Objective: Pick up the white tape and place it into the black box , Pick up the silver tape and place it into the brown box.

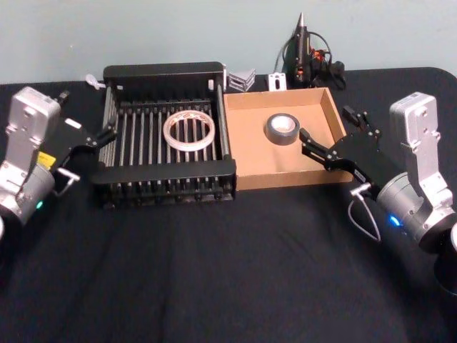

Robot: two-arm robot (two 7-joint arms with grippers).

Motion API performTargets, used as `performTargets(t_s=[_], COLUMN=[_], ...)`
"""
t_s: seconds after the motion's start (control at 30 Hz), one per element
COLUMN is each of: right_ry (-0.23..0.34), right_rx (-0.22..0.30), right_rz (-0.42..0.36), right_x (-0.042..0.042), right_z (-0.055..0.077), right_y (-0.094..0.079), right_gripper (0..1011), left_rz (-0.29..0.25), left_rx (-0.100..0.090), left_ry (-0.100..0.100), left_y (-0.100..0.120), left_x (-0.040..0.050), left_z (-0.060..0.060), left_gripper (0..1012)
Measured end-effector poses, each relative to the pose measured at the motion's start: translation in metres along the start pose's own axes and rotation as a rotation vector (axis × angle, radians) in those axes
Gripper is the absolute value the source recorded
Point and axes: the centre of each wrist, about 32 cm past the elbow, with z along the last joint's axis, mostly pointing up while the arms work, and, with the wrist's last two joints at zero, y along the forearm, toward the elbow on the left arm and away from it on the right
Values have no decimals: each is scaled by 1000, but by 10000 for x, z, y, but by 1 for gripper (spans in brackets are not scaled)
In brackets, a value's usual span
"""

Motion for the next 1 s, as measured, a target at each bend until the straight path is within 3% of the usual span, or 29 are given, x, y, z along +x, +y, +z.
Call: performTargets(t_s=[1.0], right_ry=[-1], right_rx=[0], right_rz=[0], right_x=[2], right_z=[3], right_y=[2], right_gripper=[1003], left_rz=[0], left_rx=[0], left_ry=[0], left_y=[0], left_x=[0], left_z=[0], left_gripper=[1001])
